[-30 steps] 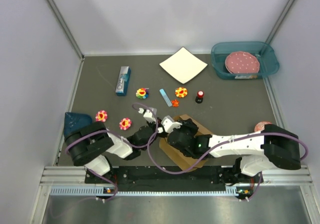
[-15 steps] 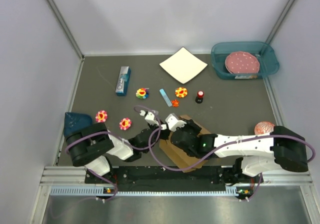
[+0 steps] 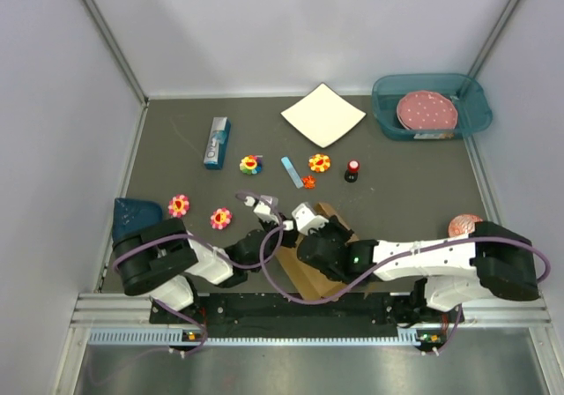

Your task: Fold the paper box

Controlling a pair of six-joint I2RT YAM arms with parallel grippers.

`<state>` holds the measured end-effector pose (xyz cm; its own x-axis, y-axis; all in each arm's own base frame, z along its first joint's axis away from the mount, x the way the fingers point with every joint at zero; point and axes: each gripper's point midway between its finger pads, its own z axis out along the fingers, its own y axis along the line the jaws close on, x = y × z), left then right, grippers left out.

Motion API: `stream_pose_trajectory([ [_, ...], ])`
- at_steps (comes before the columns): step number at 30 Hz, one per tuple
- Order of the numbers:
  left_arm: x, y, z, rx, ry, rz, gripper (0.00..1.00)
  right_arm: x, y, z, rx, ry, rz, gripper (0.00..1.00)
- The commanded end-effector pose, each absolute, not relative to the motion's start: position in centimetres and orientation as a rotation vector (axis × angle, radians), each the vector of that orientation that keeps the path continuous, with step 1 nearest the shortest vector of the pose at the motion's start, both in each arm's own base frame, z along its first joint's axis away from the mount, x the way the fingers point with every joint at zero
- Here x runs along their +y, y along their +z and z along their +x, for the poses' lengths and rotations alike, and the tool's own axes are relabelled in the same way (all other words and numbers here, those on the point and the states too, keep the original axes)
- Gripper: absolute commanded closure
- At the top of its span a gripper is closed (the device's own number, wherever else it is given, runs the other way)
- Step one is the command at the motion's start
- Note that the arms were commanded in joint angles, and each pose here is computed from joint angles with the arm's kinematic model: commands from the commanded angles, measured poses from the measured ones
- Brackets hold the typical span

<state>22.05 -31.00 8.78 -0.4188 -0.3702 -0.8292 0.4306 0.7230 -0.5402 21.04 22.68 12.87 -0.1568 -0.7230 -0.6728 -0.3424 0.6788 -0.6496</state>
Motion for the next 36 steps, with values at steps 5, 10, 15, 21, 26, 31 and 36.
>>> stream_pose_trajectory([
  [5,-29.4,11.4,22.4,1.667,-0.886,-0.004,1.00,23.9,10.5,18.9,1.681,-0.534,-0.958,1.00],
  [10,-29.1,10.6,21.9,1.681,-0.912,-0.012,1.00,24.7,9.6,18.3,1.649,-0.588,-1.017,1.00],
  [15,-29.3,10.6,21.0,1.673,-0.989,-0.007,1.00,25.3,9.1,18.2,1.660,-0.601,-1.038,1.00],
  [21,-30.7,12.0,19.4,1.642,-1.151,0.025,0.92,25.9,9.1,17.6,1.666,-0.588,-1.019,1.00],
  [26,-31.3,12.8,18.7,1.620,-1.202,0.063,0.85,26.3,8.5,16.8,1.675,-0.589,-1.016,1.00],
  [31,-30.8,12.7,18.8,1.624,-1.164,0.074,0.74,26.3,8.5,16.6,1.690,-0.581,-1.006,1.00],
  [36,-29.7,13.1,19.3,1.615,-1.099,0.074,0.68,26.2,8.6,16.5,1.696,-0.575,-1.003,1.00],
])
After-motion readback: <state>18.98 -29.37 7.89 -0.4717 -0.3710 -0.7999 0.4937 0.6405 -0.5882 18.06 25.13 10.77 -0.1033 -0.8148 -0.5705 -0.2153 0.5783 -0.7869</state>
